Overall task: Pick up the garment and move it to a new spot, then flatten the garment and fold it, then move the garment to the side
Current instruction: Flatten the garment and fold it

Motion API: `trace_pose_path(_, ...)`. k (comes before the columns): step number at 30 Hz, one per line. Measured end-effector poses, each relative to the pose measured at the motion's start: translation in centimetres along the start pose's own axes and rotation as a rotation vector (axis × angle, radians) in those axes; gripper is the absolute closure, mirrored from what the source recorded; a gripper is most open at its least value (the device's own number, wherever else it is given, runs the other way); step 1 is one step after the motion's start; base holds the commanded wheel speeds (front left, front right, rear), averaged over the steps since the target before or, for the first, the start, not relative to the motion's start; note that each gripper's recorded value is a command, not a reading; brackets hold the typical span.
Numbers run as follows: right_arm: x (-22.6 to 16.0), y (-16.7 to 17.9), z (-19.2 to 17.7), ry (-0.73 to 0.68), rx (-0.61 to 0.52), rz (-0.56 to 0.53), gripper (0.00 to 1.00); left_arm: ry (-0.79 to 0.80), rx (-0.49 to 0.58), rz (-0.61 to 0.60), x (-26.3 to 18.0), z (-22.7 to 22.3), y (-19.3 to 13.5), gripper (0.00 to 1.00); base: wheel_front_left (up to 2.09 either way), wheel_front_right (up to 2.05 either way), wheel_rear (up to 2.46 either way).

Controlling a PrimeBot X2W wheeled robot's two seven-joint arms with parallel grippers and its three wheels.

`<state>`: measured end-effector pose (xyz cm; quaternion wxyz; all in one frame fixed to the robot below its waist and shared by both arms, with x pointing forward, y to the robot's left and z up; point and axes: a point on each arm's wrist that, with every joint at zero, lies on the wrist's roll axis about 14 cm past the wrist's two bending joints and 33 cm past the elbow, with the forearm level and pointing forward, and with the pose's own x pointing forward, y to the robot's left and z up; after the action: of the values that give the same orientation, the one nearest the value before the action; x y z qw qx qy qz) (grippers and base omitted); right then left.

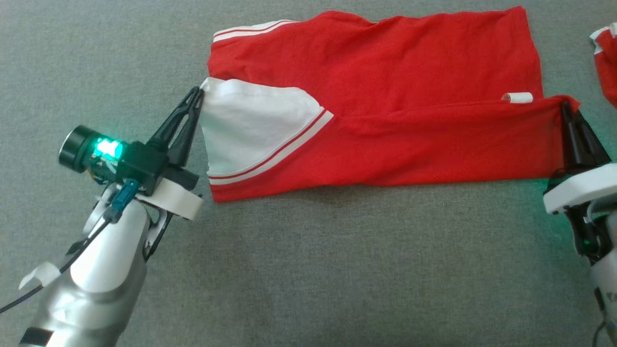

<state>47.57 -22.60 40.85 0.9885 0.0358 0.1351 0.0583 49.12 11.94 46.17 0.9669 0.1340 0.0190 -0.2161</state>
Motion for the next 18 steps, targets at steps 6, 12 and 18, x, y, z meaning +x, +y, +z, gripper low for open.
trace_pose_path(6,0.5,-0.1,-0.2,0.000,0.036,-0.012,0.00,0.021,-0.021,0.030,-0.2,-0.6,0.3,0.00,0.00,0.00,0.00)
trace_pose_path(12,0.2,0.7,0.6,-0.030,0.040,0.005,0.00,0.014,-0.152,0.142,-1.5,-0.6,0.9,0.00,0.00,0.00,0.00)
trace_pose_path(18,-1.4,0.7,0.8,-0.053,0.081,-0.012,0.00,0.185,-0.356,0.170,-5.7,-5.9,-3.6,0.00,0.00,0.00,0.00)
